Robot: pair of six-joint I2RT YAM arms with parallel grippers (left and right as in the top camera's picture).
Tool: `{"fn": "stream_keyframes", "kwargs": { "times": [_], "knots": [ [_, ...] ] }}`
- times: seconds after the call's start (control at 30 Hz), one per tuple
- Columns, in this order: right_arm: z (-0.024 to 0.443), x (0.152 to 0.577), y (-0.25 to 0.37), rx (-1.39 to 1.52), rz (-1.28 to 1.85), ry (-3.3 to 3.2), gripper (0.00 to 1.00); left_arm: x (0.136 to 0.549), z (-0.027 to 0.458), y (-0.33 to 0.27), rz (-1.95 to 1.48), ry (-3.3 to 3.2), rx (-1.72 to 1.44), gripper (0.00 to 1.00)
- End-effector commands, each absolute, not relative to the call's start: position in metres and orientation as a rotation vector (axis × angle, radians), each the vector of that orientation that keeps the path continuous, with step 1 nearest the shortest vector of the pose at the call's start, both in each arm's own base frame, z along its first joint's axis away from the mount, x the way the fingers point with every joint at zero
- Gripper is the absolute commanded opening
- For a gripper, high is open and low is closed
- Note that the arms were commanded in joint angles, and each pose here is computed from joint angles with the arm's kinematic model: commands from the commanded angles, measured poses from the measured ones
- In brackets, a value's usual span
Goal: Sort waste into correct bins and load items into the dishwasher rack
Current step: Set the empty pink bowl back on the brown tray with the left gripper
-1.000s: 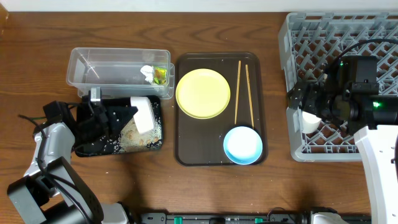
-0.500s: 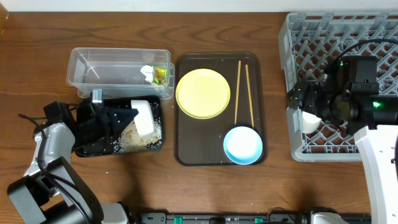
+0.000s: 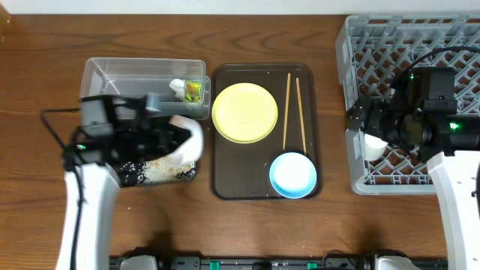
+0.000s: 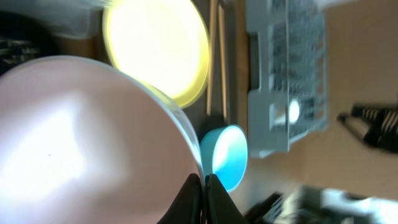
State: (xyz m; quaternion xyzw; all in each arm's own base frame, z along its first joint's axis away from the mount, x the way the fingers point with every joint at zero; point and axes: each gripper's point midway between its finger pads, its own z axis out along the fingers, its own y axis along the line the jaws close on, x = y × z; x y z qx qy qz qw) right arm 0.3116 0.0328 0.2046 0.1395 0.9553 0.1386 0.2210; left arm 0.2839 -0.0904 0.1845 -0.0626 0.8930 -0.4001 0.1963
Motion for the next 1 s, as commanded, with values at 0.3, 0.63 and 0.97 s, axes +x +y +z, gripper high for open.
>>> {"fn": "stream_keyframes", "kwargs": {
  "times": [0.3, 0.63, 0.97],
  "knots": [
    [0.203, 0.312, 0.035, 0.389, 0.386, 2.645, 0.99, 0.255, 0.105, -0.200, -0.335, 2.739, 0.219, 0.06],
    [0.203, 0.312, 0.035, 0.389, 0.387, 2.645, 0.99, 0.254, 0.088, -0.227, -0.299, 2.754, 0.253, 0.36],
    [0.205, 0.312, 0.044, 0.303, 0.434, 2.646, 0.99, 0.272, 0.183, -0.189, -0.317, 2.561, 0.166, 0.64]
  ]
}}
